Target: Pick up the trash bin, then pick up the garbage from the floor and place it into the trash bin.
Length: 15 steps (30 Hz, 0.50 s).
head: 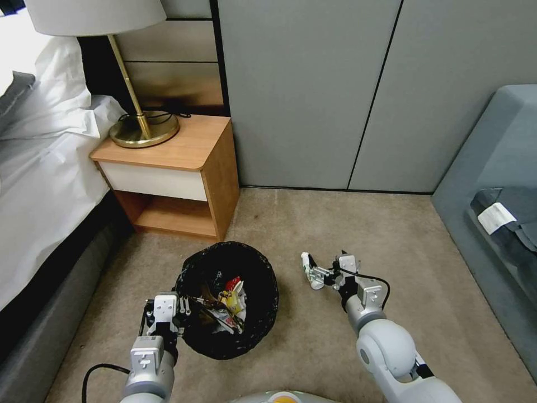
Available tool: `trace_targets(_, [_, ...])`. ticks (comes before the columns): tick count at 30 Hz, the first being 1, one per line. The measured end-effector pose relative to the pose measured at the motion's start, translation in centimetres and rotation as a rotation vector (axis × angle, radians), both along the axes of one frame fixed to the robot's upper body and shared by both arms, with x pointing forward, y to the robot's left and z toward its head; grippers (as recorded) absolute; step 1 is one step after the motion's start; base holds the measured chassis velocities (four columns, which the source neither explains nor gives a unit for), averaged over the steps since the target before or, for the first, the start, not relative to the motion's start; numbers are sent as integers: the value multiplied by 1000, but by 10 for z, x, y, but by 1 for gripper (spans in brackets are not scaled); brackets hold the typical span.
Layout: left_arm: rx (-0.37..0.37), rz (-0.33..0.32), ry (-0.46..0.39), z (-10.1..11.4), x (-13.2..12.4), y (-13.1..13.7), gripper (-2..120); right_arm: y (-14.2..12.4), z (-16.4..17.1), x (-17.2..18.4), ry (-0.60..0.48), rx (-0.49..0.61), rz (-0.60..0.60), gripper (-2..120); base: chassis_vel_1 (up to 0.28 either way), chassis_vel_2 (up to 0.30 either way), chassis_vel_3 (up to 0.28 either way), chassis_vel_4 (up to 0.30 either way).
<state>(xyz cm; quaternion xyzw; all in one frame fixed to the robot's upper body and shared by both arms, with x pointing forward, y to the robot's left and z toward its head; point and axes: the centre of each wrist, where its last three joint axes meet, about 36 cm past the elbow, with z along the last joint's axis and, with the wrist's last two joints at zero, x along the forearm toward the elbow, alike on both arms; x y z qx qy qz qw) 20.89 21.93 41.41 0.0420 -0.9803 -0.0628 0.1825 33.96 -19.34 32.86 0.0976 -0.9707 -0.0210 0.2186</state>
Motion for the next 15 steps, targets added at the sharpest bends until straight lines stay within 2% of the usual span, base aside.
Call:
trace_targets(6, [-3,-7,1,0,-1,-3,1,0,-31,8,73,-26,5,100,0,0,0,0])
trace_targets(15, [-1,-8,1,0,-1,-3,1,-5,-66,16,129,-73,18,100,0,0,0,0])
